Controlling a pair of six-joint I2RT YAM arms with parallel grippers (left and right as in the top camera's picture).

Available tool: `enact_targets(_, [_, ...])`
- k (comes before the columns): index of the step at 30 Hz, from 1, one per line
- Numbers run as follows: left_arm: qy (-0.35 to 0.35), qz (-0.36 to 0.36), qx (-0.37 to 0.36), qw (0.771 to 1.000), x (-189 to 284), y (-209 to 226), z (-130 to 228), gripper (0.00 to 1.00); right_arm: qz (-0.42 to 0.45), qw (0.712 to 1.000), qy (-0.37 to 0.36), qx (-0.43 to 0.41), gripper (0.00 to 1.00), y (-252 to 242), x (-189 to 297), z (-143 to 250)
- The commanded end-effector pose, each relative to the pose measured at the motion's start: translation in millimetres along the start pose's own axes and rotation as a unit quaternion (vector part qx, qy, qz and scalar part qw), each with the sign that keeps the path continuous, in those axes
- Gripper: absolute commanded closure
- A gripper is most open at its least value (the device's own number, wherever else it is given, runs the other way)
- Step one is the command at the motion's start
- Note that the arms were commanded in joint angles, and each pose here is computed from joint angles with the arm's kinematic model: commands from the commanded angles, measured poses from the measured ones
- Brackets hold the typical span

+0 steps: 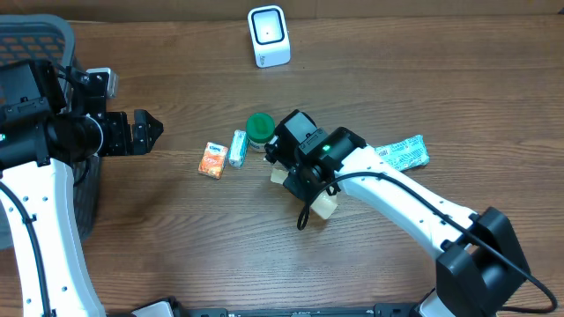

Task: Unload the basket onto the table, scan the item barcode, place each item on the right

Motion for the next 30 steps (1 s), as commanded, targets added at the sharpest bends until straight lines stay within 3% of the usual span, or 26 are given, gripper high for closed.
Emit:
enact_targets(1, [0.003, -0.002, -0.005, 1.000, -1, 2, 1, 0.00, 0.073, 0.996, 0.011, 0.056, 0.96, -22, -3, 1])
enact_targets(4, [0.003, -0.002, -0.005, 1.000, -1, 2, 2, 0.00, 0.082, 0.989, 0.039, 0.114, 0.96, -25, -6, 9])
enact_targets(9, [0.003, -0.002, -0.005, 1.000, -1, 2, 1, 0.00, 0.076, 0.988, 0.037, 0.132, 0.95, -21, -6, 8])
enact_targets(13, [0.003, -0.002, -0.005, 1.000, -1, 2, 2, 0.00, 0.041, 0.988, 0.015, 0.146, 0.83, -2, 3, 2])
enact_targets(16, [0.003, -0.002, -0.005, 1.000, -1, 2, 1, 0.00, 0.034, 0.988, -0.010, 0.149, 0.67, 6, 19, -4])
enact_targets(18, [0.003, -0.002, -0.005, 1.000, -1, 2, 2, 0.00, 0.034, 0.993, -0.031, 0.113, 0.46, 6, 32, -8])
enact_targets(19, [0.003, -0.002, -0.005, 1.000, -1, 2, 1, 0.00, 0.033, 0.996, -0.045, 0.074, 0.45, 4, 41, -11])
enact_targets(20, [0.003, -0.002, -0.005, 1.000, -1, 2, 2, 0.00, 0.026, 0.998, -0.054, 0.035, 0.34, 3, 50, -12])
enact_targets(22, [0.003, -0.002, -0.005, 1.000, -1, 2, 1, 0.00, 0.003, 0.997, -0.065, -0.047, 0.00, -2, 68, -10])
enact_targets(30, [0.003, -0.002, -0.005, 1.000, -1, 2, 1, 0.00, -0.101, 0.955, -0.055, -0.275, 0.00, -61, 72, 6])
Point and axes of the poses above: each gripper's point midway between its finger pads, its own x axis back along the fingers, its own y axis along the line the jaws close on, z = x × y, the point moved 3 cm from there along x, back along the fingers, and after that the axes turned 14 degrees about -x, right-handed, at the moved point
